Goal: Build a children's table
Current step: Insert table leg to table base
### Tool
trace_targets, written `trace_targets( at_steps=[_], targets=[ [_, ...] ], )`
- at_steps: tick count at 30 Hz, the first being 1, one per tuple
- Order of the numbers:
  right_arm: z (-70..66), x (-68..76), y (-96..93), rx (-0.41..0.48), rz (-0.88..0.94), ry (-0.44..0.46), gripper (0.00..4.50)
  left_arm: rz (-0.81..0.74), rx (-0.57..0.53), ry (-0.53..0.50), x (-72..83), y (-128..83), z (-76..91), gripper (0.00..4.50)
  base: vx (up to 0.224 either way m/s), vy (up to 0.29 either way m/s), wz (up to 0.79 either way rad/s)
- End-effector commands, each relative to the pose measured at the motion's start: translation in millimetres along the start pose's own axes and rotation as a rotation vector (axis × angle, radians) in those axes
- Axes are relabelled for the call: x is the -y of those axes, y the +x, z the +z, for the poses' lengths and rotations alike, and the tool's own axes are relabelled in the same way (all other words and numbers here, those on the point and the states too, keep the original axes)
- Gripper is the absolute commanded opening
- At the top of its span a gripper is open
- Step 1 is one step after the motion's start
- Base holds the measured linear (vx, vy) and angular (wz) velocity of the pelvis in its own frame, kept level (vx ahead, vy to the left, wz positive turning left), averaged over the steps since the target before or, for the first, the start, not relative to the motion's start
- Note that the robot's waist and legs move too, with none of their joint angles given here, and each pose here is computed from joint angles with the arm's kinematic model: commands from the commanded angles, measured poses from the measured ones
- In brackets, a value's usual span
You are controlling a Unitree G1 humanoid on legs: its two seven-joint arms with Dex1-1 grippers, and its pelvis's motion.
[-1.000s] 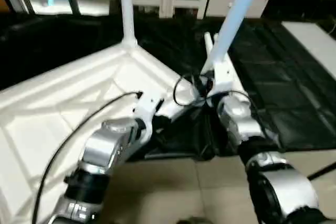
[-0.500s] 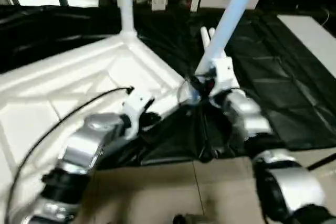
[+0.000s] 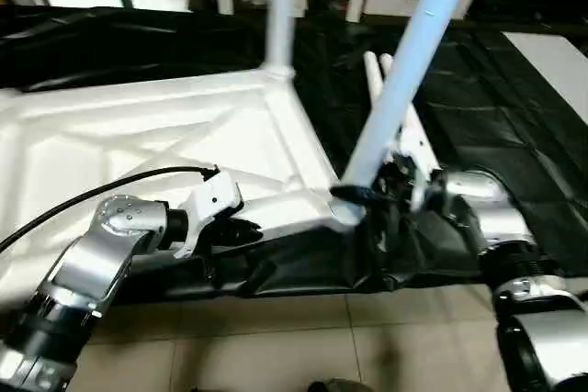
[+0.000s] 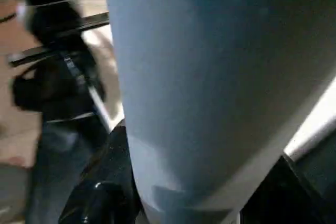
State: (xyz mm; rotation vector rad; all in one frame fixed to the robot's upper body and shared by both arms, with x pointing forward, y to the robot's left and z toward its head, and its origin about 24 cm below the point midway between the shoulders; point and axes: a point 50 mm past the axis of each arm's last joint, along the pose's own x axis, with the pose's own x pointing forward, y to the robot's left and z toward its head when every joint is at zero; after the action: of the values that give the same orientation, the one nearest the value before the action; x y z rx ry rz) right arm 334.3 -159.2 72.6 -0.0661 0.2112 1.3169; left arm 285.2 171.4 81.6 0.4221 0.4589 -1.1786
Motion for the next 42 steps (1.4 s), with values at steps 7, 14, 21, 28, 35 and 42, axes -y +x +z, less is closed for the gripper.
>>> trace_targets(
  at_steps=[7, 14, 21, 28, 35, 42],
  targets=[
    [-81.3, -38.6, -6.4, -0.267, 0.149, 0.278, 1.89, 0.085, -0.010, -0.003, -16.5, -14.8, -1.4, 0.00, 0.000, 0.000, 0.00],
    [-82.6, -32.5, 4.6, -0.247, -0.012, 0.186, 1.89, 0.100, 0.024, -0.036, -13.7, -6.0, 2.1, 0.00, 0.000, 0.000, 0.00],
    [-88.9, -31.8, 15.7, -0.196, -0.174, 0.184, 1.89, 0.124, 0.029, -0.077, -8.2, 0.7, 1.2, 0.00, 0.000, 0.000, 0.00],
    [-99.7, -32.4, 37.3, -0.199, -0.362, 0.255, 1.89, 0.188, 0.078, -0.197, 0.3, 13.0, 10.0, 0.00, 0.000, 0.000, 0.00],
    [-93.3, -19.1, 68.5, -0.193, -0.756, 0.370, 1.89, 0.354, 0.160, -0.426, 9.9, 45.5, 36.1, 0.00, 0.000, 0.000, 0.00],
    [-82.2, -26.3, 104.0, -0.216, -0.836, 0.338, 1.89, 0.493, 0.216, -0.501, 9.0, 62.9, 58.2, 0.00, 0.000, 0.000, 0.00]
  ],
)
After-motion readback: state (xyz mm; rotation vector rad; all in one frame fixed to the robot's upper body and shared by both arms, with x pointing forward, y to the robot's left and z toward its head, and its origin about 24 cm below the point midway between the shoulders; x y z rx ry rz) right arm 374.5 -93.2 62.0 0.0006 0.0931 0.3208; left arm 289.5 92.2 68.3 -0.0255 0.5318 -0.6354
